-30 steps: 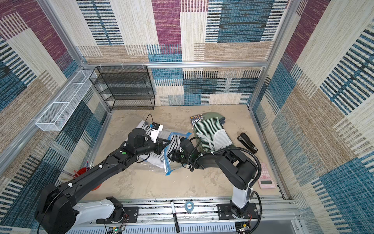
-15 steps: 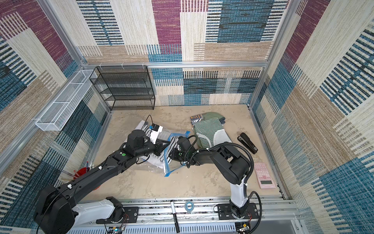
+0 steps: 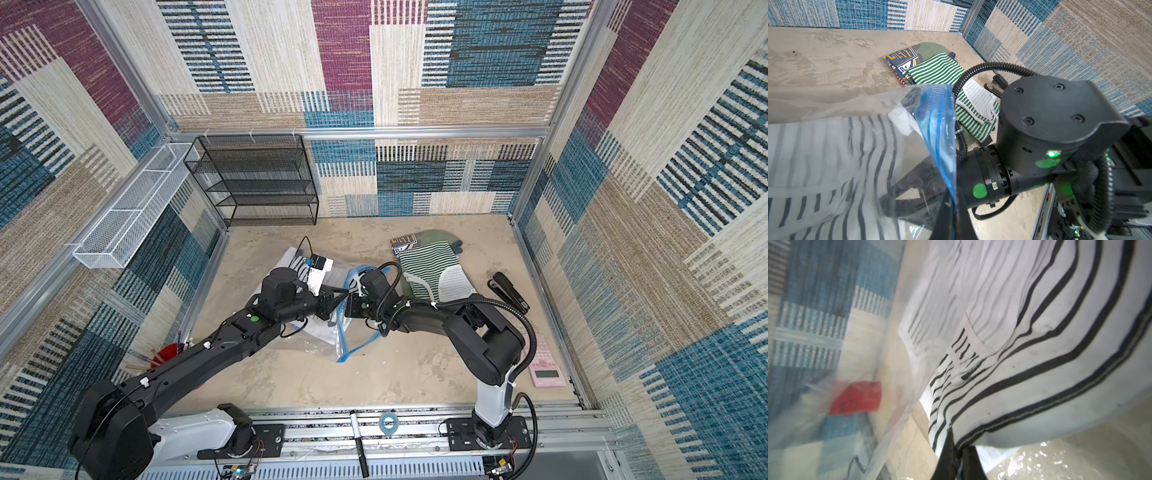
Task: Take the tank top out of the vacuum bag
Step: Take out the tank top from the vacuum bag.
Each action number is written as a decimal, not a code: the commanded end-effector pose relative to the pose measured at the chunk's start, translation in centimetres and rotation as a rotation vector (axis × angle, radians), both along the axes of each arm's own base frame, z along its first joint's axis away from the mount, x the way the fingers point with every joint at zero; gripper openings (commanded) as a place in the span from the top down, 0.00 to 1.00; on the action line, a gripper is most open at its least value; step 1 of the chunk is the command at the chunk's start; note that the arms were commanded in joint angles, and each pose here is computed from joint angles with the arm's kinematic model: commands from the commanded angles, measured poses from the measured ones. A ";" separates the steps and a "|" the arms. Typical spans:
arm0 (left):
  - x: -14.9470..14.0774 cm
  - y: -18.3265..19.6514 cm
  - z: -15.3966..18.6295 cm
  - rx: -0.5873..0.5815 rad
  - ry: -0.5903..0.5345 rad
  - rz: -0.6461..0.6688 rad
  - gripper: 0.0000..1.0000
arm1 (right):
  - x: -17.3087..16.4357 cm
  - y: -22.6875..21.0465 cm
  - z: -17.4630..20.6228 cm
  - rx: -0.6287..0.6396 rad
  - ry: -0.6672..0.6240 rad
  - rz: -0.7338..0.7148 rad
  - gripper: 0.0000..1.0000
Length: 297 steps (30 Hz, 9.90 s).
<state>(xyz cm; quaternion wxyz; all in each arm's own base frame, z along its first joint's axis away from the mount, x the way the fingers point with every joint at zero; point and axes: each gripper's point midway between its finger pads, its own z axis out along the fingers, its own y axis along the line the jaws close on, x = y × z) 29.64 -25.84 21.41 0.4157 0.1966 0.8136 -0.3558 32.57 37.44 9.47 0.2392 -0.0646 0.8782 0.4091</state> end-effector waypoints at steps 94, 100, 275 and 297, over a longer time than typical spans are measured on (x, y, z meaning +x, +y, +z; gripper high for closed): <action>2.3 3.8 -0.4 0.013 -0.007 0.274 1.00 | -0.5 0.9 6.8 0.126 -0.180 0.113 1.00; 1.8 4.7 1.2 0.005 -0.045 0.281 1.00 | -0.7 0.6 6.7 0.127 -0.170 0.105 1.00; 3.8 -0.2 3.7 -0.172 -0.200 0.065 1.00 | -8.9 -10.9 3.9 -0.158 0.202 -0.051 0.69; 6.7 -0.3 1.6 -0.112 -0.182 0.140 1.00 | -10.5 -11.9 2.9 -0.204 0.261 -0.154 0.64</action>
